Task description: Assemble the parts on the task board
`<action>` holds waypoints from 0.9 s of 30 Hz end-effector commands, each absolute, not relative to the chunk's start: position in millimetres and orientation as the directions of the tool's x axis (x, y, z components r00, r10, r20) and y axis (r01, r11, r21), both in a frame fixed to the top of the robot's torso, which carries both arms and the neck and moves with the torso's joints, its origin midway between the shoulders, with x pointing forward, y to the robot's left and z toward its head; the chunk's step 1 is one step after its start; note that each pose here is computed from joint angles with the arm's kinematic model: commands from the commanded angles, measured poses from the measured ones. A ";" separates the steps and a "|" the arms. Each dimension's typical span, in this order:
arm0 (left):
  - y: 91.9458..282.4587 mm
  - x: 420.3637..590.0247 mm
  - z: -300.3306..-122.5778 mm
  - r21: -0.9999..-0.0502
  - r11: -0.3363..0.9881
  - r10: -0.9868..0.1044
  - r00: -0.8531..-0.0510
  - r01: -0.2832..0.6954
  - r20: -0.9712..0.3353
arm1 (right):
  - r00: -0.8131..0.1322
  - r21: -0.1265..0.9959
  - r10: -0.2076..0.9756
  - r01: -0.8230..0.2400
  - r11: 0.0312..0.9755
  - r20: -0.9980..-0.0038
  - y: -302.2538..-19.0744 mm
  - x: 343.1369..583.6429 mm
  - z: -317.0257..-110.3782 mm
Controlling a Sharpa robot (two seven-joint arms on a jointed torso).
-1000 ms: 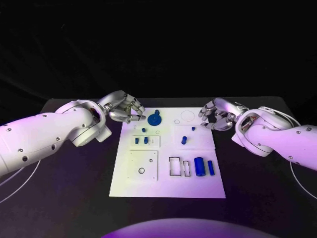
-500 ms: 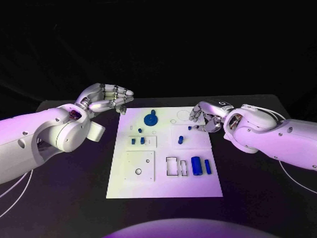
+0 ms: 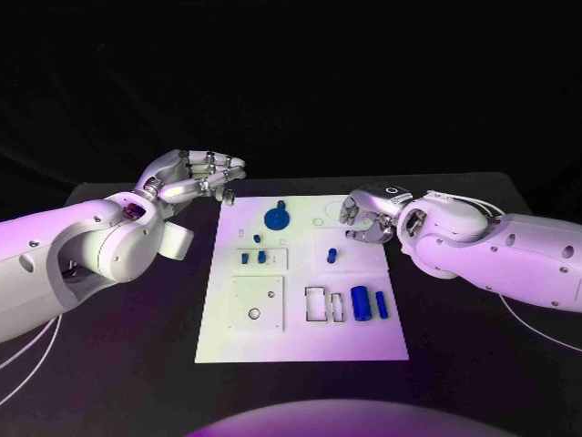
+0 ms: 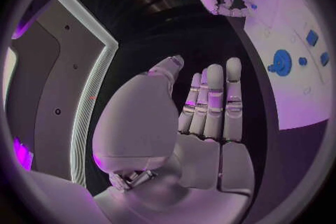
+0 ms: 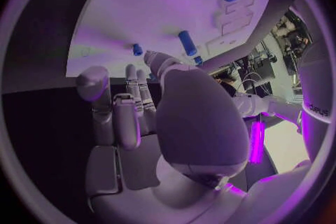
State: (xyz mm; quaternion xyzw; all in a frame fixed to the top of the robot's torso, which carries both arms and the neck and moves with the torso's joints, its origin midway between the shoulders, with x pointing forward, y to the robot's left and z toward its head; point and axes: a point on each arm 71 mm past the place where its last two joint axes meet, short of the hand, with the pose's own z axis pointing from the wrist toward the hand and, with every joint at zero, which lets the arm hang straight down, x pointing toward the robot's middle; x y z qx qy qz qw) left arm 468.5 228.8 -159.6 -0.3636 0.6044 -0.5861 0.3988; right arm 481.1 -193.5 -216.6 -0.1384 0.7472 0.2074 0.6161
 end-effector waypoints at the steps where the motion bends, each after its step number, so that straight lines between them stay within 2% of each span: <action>1: 228.3 467.8 -157.0 -1.000 0.000 -0.908 -0.418 0.030 -0.013 | -0.202 0.062 -0.036 -0.462 0.885 -0.979 -192.3 481.3 -221.6; 10: 229.9 467.3 -157.0 -1.000 -0.002 -0.909 -0.416 0.024 -0.008 | -0.209 0.034 -0.070 -0.458 0.888 -0.975 -190.8 480.6 -230.7; 27: 232.4 468.0 -157.4 -1.000 0.009 -0.912 -0.410 0.025 -0.018 | -0.231 0.074 -0.039 -0.457 0.886 -0.972 -186.5 479.0 -241.8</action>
